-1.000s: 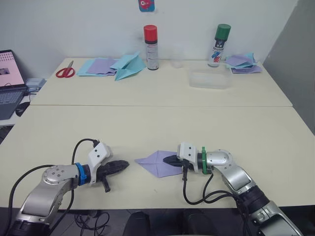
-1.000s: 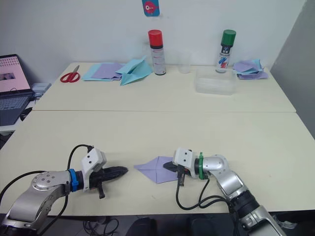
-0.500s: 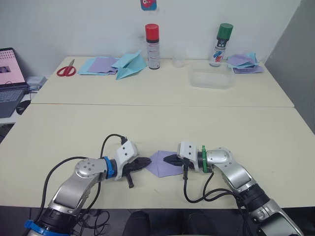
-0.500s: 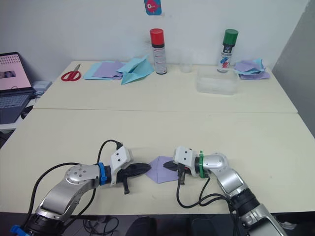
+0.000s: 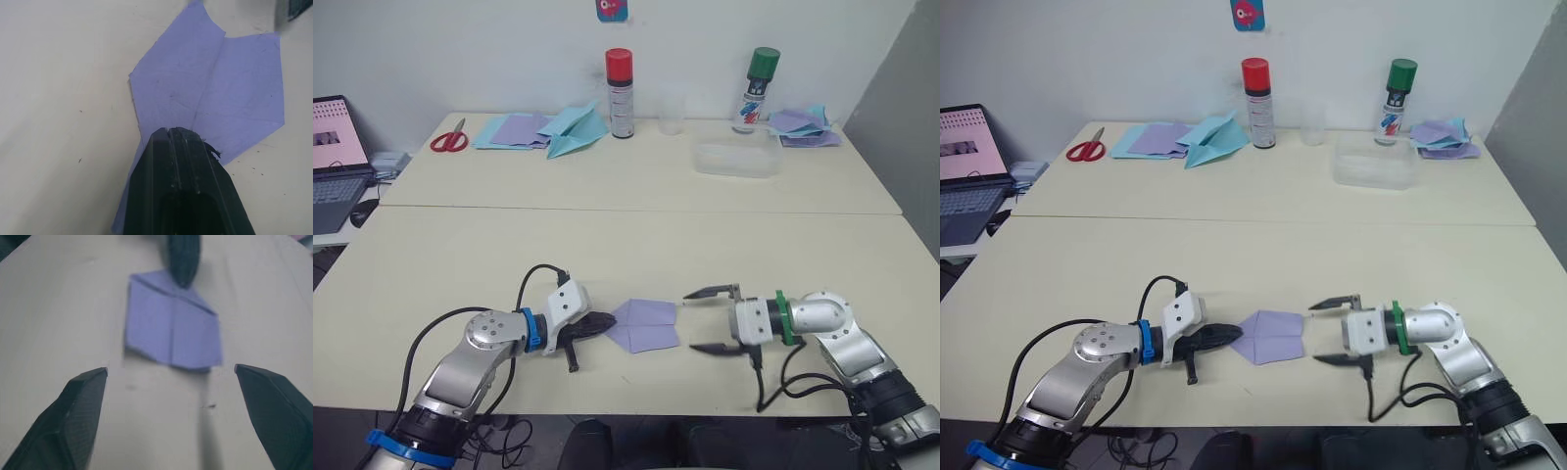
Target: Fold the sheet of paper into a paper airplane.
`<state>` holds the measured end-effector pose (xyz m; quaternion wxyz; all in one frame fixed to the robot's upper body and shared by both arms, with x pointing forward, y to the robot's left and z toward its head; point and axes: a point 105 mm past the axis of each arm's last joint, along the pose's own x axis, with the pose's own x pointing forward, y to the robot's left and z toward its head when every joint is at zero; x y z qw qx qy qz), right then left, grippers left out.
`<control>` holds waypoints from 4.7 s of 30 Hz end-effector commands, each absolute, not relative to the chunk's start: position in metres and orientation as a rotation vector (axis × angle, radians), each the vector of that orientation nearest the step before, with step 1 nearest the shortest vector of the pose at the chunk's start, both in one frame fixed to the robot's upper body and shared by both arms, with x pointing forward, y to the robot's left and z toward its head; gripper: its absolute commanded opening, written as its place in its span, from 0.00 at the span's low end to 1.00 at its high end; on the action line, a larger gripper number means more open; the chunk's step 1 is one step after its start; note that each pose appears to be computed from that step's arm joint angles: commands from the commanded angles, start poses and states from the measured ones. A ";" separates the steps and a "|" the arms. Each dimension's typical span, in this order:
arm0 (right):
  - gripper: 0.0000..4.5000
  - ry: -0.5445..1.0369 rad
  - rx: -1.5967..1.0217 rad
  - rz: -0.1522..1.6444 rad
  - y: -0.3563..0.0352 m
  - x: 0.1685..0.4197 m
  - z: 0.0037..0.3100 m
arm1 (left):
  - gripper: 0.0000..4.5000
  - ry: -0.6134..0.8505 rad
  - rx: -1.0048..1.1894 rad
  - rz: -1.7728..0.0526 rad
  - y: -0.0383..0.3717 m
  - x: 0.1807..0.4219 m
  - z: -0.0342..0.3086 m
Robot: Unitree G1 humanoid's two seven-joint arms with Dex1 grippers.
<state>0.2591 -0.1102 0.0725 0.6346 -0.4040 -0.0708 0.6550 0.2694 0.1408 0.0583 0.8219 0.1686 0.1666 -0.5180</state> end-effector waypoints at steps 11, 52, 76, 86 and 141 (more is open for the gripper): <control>0.92 -0.078 -0.587 1.492 -0.095 0.260 0.082 | 0.00 0.474 0.367 -1.061 0.156 0.263 0.035; 0.01 -0.141 -0.225 1.247 -0.030 0.320 0.177 | 0.00 0.305 0.225 -0.870 0.243 0.264 0.181; 0.68 -0.569 -0.822 1.521 -0.071 0.248 0.105 | 0.00 0.270 0.232 -0.866 0.188 0.268 0.143; 0.68 -0.418 -0.579 1.286 -0.049 0.283 0.147 | 0.00 0.237 0.291 -0.890 0.143 0.292 0.101; 0.01 0.111 -0.456 1.347 -0.014 0.291 0.082 | 0.00 0.304 0.205 -0.912 0.166 0.268 0.107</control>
